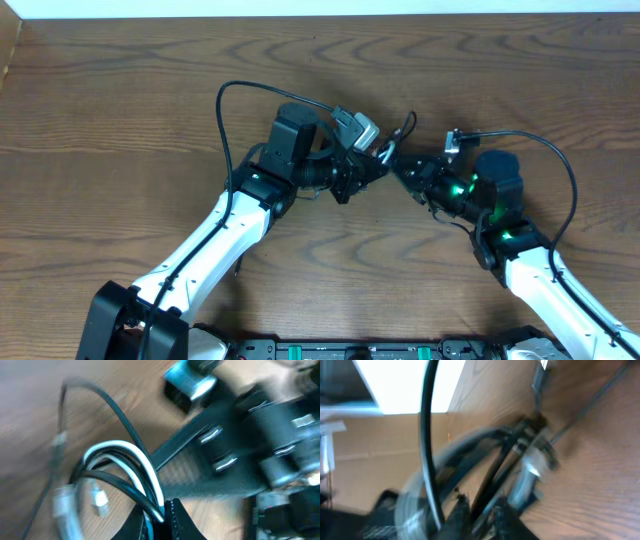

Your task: Untangle cables

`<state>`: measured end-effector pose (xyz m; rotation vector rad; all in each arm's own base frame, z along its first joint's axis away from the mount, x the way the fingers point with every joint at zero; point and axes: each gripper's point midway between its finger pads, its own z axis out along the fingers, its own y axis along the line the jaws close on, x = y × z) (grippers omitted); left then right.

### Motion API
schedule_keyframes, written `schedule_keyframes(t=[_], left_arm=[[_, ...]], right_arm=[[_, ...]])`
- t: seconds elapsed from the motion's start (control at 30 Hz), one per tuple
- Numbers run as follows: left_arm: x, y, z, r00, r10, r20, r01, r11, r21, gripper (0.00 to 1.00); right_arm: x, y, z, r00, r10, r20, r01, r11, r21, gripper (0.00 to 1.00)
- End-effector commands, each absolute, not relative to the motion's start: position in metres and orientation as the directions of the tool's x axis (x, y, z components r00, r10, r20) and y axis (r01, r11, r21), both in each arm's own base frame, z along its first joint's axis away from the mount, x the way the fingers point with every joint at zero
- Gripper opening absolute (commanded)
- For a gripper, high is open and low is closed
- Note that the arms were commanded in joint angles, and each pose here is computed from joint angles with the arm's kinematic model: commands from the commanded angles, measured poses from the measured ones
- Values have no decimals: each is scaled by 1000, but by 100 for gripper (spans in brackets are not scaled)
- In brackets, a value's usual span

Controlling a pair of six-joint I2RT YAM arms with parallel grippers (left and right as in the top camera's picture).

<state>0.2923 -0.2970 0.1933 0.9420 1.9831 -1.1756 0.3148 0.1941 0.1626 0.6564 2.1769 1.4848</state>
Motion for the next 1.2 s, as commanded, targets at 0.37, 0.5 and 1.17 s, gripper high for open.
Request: schedule_keyframes(t=[0.37, 0.5, 1.17], left_arm=[[292, -291, 237, -447, 182, -876, 886, 221, -407, 8], [336, -250, 210, -557, 147, -817, 758, 491, -429, 8], [332, -234, 204, -739, 47, -672, 602, 493, -628, 8]], right_arm=[[323, 146, 112, -715, 633, -295, 206, 595, 777, 1], [325, 125, 114, -697, 635, -334, 207, 624, 754, 1], [318, 94, 178, -658, 603, -451, -10, 592, 806, 25]])
